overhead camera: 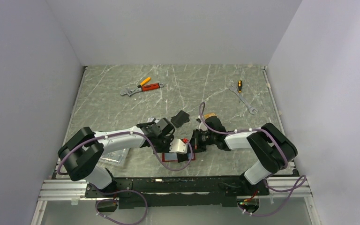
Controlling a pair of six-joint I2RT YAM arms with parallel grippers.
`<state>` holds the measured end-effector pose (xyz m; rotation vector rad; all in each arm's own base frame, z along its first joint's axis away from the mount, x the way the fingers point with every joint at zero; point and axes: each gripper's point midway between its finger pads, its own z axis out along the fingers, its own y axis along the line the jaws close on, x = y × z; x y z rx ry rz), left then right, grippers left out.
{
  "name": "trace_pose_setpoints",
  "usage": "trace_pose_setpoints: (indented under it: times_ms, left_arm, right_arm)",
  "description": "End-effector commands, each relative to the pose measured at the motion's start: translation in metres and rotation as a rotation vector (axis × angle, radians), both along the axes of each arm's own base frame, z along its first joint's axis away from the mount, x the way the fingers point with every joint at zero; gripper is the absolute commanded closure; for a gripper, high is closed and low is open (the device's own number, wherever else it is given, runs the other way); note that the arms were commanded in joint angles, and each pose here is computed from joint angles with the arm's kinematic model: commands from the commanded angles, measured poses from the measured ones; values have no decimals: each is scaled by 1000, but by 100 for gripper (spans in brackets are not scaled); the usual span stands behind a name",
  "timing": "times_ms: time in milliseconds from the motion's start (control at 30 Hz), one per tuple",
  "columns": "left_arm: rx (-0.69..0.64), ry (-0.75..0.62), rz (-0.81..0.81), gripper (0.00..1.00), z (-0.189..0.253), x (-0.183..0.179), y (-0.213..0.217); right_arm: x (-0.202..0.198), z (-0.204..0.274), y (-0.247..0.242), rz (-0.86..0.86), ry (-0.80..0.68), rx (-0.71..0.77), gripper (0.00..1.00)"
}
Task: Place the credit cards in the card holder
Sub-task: Insert the credit card into the card holder.
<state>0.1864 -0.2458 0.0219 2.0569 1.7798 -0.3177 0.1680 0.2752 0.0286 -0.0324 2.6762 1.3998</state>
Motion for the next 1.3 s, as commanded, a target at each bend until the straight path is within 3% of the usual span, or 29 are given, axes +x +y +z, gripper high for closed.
trace_pose_setpoints:
  times_ms: [0,500,1267]
  left_arm:
    - [17,-2,-36,95,-4,-6,6]
    - [44,-4,-92,100,-5,-13,14]
    - [48,-17,-75,97,6,-13,17]
  right_arm:
    - [16,5,10,-3,-65,24,100]
    - [41,8,18,-4,-145,12,100]
    - [51,-5,16,-132,-148,1,100]
